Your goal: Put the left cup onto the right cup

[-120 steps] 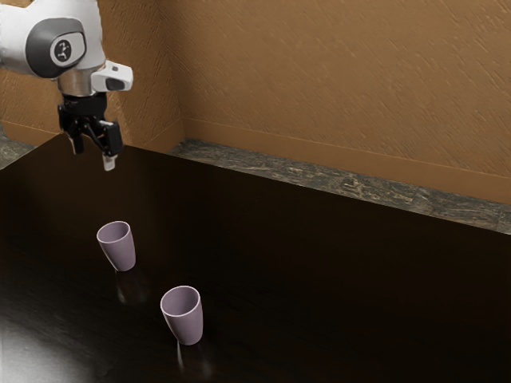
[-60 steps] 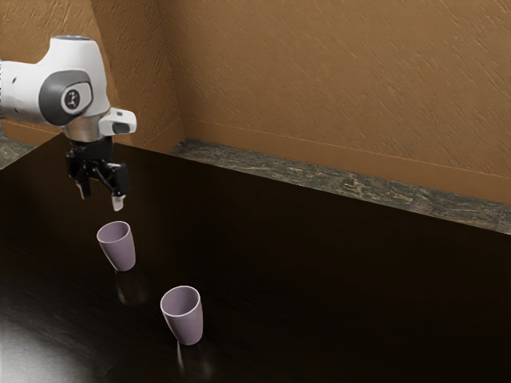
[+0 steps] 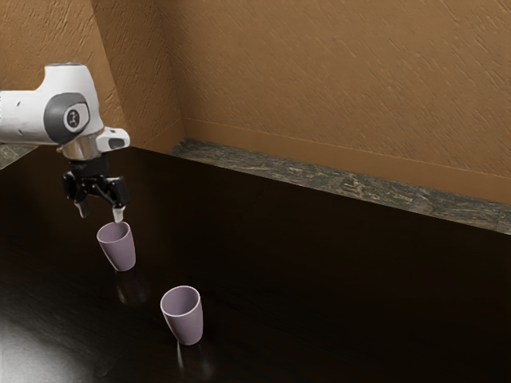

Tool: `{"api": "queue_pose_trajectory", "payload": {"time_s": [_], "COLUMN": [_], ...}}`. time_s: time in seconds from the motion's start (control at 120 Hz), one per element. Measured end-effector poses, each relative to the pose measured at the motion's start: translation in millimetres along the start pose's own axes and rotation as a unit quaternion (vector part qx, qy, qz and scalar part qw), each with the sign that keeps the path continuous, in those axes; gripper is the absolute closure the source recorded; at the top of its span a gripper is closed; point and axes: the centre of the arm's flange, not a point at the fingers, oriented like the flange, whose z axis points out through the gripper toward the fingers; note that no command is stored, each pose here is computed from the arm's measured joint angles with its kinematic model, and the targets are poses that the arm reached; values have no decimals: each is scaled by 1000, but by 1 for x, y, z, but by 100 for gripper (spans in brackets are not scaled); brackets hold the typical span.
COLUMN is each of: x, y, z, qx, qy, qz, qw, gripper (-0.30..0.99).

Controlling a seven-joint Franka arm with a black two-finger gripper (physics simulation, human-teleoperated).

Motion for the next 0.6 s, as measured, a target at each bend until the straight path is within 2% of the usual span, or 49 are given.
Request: {"api": "queue_pose_trajectory", "payload": {"time_s": [0.6], "x": [34], "y": [-3], "z": [30], "qx": [-1], "qy": [50], "qz": [-15], "qw": [999], "gripper": [0]}}
